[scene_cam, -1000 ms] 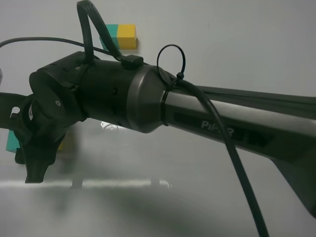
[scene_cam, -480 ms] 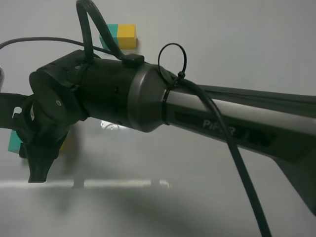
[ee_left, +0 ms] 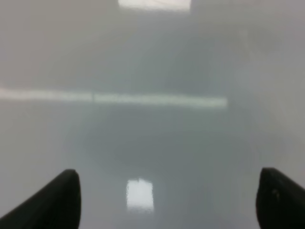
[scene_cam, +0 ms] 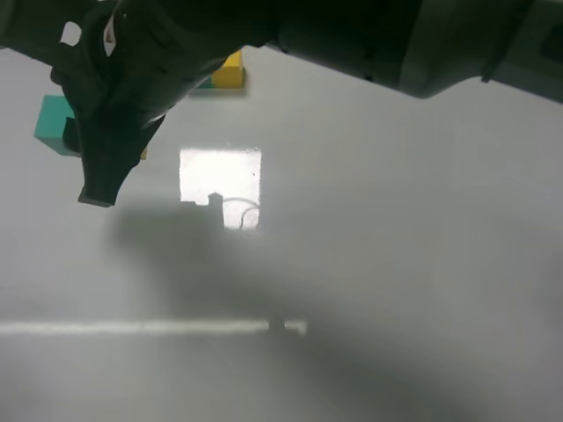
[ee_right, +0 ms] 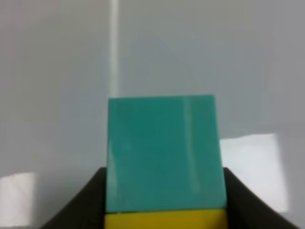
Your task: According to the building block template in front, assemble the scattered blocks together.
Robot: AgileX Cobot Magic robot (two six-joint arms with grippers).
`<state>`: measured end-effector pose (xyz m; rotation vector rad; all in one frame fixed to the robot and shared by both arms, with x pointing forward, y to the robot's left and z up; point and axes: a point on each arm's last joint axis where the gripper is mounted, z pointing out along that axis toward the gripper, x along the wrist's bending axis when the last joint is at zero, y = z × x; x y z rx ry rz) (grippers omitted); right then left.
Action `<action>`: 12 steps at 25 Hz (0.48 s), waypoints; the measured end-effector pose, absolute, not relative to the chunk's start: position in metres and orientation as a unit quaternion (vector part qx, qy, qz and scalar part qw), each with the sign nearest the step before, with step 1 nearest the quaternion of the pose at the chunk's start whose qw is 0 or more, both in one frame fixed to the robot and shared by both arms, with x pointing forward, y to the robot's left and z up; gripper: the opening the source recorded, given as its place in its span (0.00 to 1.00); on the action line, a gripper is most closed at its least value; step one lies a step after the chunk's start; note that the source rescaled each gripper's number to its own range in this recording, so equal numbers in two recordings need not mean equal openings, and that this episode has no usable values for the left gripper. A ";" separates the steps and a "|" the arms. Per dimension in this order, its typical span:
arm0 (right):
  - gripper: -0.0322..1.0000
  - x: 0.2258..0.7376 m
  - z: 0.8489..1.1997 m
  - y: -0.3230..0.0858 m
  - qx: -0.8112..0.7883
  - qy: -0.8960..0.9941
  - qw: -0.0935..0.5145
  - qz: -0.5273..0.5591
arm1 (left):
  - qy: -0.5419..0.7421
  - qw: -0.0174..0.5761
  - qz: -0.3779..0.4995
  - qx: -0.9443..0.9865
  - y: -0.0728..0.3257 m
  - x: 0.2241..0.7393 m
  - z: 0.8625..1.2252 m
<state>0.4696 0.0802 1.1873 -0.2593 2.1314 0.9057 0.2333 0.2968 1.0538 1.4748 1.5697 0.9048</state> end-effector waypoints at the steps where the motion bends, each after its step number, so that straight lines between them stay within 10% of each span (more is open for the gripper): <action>1: 0.03 0.479 1.187 0.074 -0.093 0.843 0.398 0.350 | 0.618 0.392 0.356 0.581 0.297 0.233 1.054; 12: 0.03 0.528 1.173 0.043 -0.076 0.866 0.383 0.313 | 0.618 0.392 0.356 0.580 0.297 0.233 1.054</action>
